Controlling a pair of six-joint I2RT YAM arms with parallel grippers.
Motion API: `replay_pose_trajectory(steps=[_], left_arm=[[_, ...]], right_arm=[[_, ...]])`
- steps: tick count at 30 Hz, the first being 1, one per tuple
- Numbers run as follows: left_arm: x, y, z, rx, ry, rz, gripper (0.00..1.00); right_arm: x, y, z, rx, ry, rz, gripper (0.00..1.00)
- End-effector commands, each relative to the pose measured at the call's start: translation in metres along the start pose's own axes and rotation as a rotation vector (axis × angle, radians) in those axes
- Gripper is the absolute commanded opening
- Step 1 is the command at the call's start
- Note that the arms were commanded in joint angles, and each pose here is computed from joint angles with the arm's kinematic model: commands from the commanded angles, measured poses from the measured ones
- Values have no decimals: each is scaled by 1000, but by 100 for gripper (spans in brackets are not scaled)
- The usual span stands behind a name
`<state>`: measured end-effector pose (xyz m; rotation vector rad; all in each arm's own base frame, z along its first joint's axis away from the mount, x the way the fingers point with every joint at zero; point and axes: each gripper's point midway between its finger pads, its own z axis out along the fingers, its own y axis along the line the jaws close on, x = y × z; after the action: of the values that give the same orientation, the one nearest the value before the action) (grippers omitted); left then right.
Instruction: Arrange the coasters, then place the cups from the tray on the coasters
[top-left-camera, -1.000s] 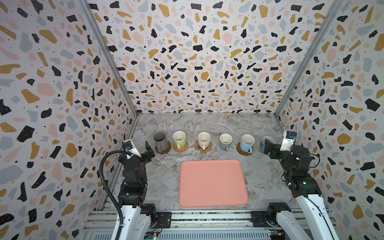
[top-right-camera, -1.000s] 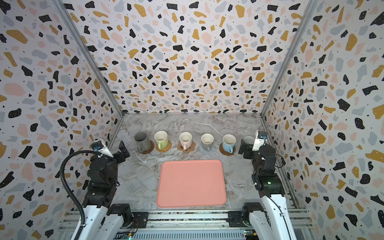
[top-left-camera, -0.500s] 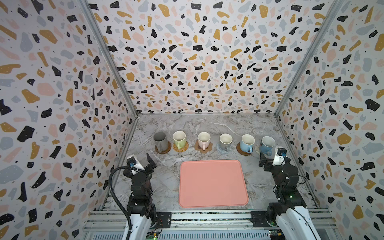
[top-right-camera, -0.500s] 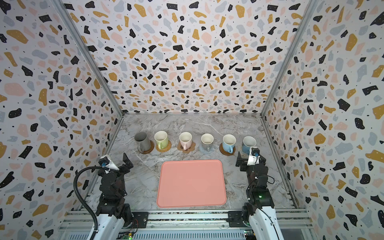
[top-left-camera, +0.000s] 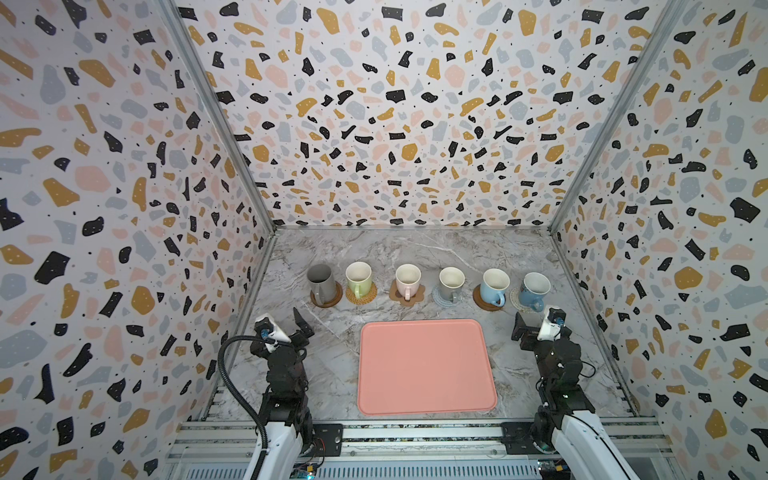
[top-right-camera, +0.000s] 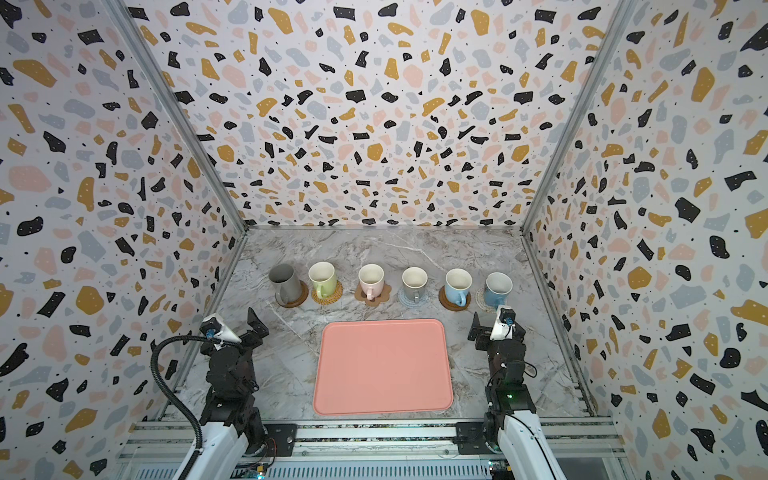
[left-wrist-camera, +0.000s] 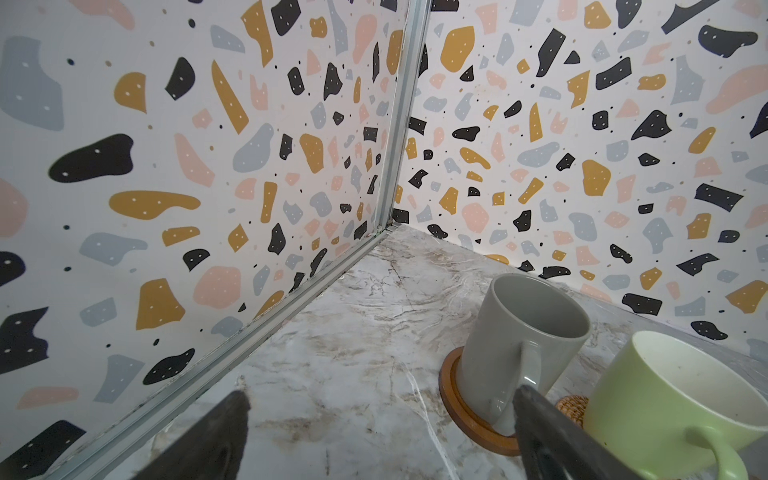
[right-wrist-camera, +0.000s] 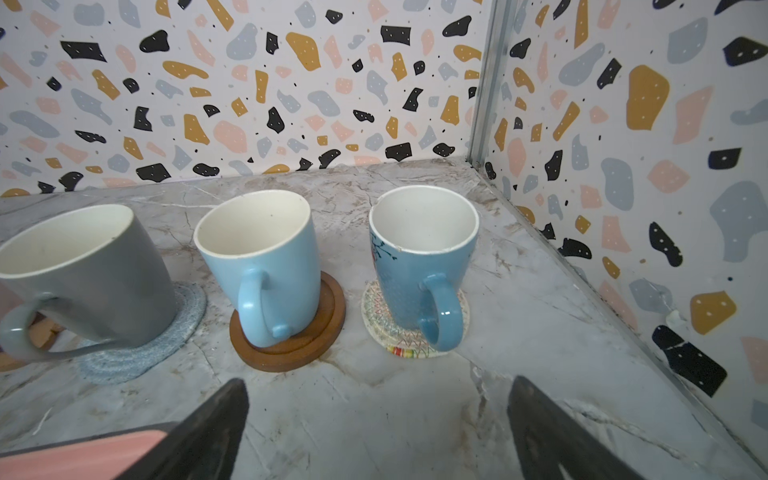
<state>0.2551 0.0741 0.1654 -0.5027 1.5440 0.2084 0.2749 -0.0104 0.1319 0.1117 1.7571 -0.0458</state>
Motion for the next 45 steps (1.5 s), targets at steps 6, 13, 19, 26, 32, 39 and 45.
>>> replay_pose_trajectory(steps=[6, 13, 19, 26, 32, 39, 45], left_arm=[[8, -5, 7, 30, -31, 24, 99], [11, -21, 23, 75, 4, 103, 99], [15, -41, 32, 158, 35, 165, 99], [18, -54, 41, 205, 60, 214, 100], [21, -62, 48, 231, 72, 245, 99], [23, -68, 54, 252, 80, 268, 99], [26, -74, 60, 270, 99, 286, 99]], right_arm=[[-18, -9, 9, 60, -115, -5, 99], [-24, -2, 27, 42, -125, -54, 99], [-29, 8, 30, -6, -155, -99, 99], [-32, 11, 35, -26, -172, -138, 99], [-33, 13, 42, -38, -169, -147, 99], [-32, 16, 44, -60, -160, -159, 99], [-31, 20, 47, -82, -149, -137, 99]])
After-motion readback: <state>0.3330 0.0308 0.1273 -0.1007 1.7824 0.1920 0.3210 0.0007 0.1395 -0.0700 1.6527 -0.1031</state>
